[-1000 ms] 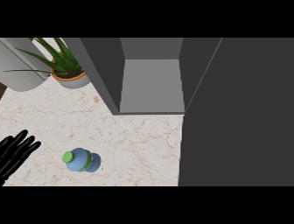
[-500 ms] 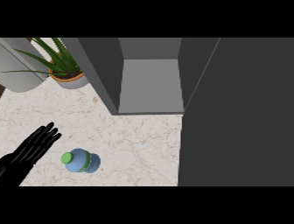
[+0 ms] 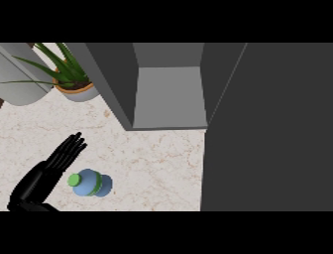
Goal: Pick up the bottled water, place it into the cabinet and close the cabinet
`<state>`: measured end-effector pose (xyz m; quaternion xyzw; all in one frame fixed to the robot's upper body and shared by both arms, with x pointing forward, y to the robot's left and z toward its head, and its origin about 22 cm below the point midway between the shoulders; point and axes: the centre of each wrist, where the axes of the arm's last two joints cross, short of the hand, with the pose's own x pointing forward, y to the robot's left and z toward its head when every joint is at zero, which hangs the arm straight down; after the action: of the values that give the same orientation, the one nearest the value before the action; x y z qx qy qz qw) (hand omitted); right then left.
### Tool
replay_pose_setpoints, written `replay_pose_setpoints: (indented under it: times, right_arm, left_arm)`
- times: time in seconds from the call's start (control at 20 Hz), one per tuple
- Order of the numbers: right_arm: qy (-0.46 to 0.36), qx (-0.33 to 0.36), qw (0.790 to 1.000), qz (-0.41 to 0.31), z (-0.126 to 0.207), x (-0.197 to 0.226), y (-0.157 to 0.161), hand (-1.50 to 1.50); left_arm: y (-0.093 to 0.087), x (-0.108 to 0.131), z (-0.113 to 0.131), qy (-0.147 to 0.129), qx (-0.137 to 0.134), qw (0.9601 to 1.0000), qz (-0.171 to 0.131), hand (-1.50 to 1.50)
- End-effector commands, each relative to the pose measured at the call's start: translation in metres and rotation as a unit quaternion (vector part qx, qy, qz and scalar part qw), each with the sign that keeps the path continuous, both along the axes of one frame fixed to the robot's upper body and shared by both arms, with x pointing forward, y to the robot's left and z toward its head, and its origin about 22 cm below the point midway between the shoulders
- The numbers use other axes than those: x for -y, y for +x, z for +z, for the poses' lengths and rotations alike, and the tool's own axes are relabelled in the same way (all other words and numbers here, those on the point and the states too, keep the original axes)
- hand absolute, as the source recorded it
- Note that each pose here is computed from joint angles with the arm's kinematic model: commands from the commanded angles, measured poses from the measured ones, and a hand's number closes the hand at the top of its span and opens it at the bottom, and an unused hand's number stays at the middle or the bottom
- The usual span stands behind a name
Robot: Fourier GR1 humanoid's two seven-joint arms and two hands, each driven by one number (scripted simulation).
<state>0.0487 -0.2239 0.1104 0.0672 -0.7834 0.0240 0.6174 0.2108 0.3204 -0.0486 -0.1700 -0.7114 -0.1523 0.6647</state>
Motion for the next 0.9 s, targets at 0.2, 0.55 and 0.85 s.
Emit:
replay_pose_setpoints:
  times: [0.2, 0.55, 0.85]
  right_arm:
    - [-0.007, 0.02, 1.0, 0.013, 0.013, 0.0, -0.011, -1.5]
    - [0.001, 0.023, 1.0, 0.01, 0.027, 0.003, -0.015, -1.5]
    - [0.01, 0.008, 1.0, 0.007, 0.017, 0.002, -0.025, -1.5]
  left_arm:
    - [0.009, 0.003, -0.057, 0.006, -0.003, 0.9998, 0.021, -1.5]
    - [0.007, 0.005, -0.08, -0.039, -0.049, 0.9967, -0.051, -1.5]
    - [-0.004, 0.022, -0.104, -0.082, -0.065, 0.9934, -0.046, -1.5]
